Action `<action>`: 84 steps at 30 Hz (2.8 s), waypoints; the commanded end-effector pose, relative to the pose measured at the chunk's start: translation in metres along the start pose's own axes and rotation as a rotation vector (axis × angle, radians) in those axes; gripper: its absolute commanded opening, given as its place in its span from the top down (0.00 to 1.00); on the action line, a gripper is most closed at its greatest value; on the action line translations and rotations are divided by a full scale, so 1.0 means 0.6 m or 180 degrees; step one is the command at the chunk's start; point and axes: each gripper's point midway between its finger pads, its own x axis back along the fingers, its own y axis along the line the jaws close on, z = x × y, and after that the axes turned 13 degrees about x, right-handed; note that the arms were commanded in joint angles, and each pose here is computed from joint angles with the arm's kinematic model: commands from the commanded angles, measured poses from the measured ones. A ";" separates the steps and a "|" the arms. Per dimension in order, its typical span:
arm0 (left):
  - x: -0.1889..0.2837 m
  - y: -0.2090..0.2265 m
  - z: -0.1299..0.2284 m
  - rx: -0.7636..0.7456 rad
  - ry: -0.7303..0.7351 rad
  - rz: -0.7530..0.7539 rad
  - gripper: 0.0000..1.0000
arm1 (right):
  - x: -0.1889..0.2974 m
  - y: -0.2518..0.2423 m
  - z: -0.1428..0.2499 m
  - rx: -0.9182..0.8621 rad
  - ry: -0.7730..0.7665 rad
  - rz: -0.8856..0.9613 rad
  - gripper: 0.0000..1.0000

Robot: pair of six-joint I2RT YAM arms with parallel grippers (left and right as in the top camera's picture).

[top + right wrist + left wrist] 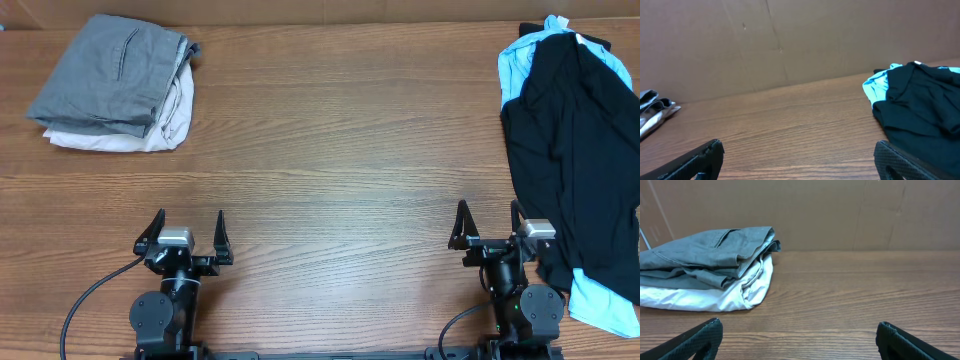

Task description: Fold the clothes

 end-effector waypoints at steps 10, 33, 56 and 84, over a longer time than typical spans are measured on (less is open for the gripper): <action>0.000 0.003 -0.001 0.0027 -0.0024 -0.0034 0.00 | 0.000 0.001 0.003 0.0003 -0.0016 0.0003 0.00; 0.000 0.003 -0.001 0.0027 -0.0024 -0.0034 0.00 | 0.000 0.001 0.003 0.0003 -0.0016 0.0003 0.00; 0.000 0.003 -0.001 0.0027 -0.0024 -0.0034 0.00 | 0.000 0.001 0.003 0.0003 -0.0016 0.0003 0.00; 0.001 0.010 -0.002 -0.0005 -0.0033 -0.0107 0.00 | 0.000 0.001 0.002 0.0004 -0.0017 0.0003 0.00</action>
